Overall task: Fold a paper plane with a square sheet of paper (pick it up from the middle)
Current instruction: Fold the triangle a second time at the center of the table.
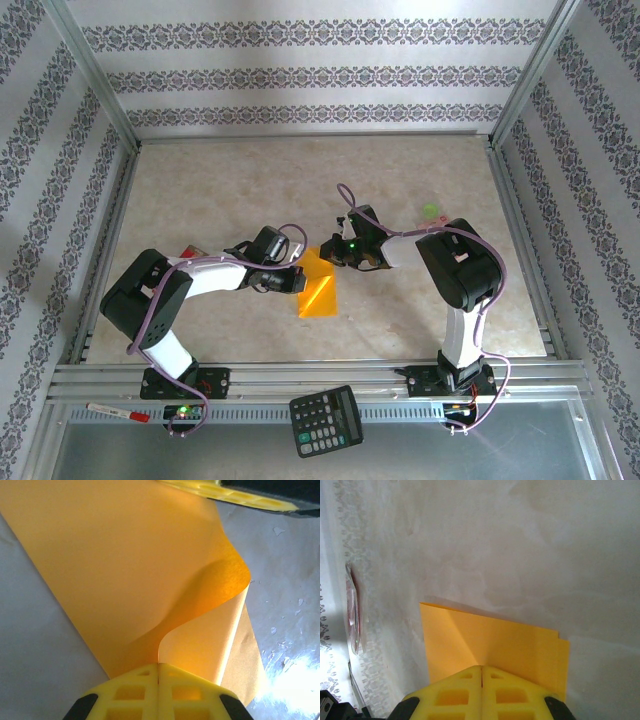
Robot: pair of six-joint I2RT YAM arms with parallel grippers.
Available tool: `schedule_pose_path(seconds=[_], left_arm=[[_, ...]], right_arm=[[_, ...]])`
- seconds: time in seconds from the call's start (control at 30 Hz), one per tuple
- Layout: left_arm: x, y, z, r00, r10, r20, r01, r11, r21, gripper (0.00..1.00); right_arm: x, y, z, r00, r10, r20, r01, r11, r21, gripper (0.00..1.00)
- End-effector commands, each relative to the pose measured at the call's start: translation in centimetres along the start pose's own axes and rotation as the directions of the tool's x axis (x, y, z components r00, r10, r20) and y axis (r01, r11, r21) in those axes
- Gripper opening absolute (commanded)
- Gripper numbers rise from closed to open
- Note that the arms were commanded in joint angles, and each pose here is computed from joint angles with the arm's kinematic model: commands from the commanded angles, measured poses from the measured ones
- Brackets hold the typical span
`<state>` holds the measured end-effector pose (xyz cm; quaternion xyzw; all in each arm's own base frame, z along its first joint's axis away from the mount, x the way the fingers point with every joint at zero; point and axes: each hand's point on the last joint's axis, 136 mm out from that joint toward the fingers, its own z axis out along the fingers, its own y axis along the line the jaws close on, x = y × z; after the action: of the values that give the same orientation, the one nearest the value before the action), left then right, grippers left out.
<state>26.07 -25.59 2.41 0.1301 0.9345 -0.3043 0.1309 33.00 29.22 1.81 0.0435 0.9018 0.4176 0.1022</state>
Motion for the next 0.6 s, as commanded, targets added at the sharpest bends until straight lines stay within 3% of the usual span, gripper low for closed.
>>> schedule_pose_path(seconds=[0.0,0.57], left_arm=[[0.36,0.94,0.23,1.0,-0.002,-0.023,0.001,1.0,-0.03,0.0],[0.83,1.67,0.81,0.999,-0.009,-0.045,0.007,0.999,-0.047,0.0]], right_arm=[[2.37,-3.87,0.82,0.996,0.057,-0.073,-0.049,0.994,0.102,0.01],[2.44,-3.85,0.88,0.995,0.058,-0.079,-0.051,0.994,0.1,0.01]])
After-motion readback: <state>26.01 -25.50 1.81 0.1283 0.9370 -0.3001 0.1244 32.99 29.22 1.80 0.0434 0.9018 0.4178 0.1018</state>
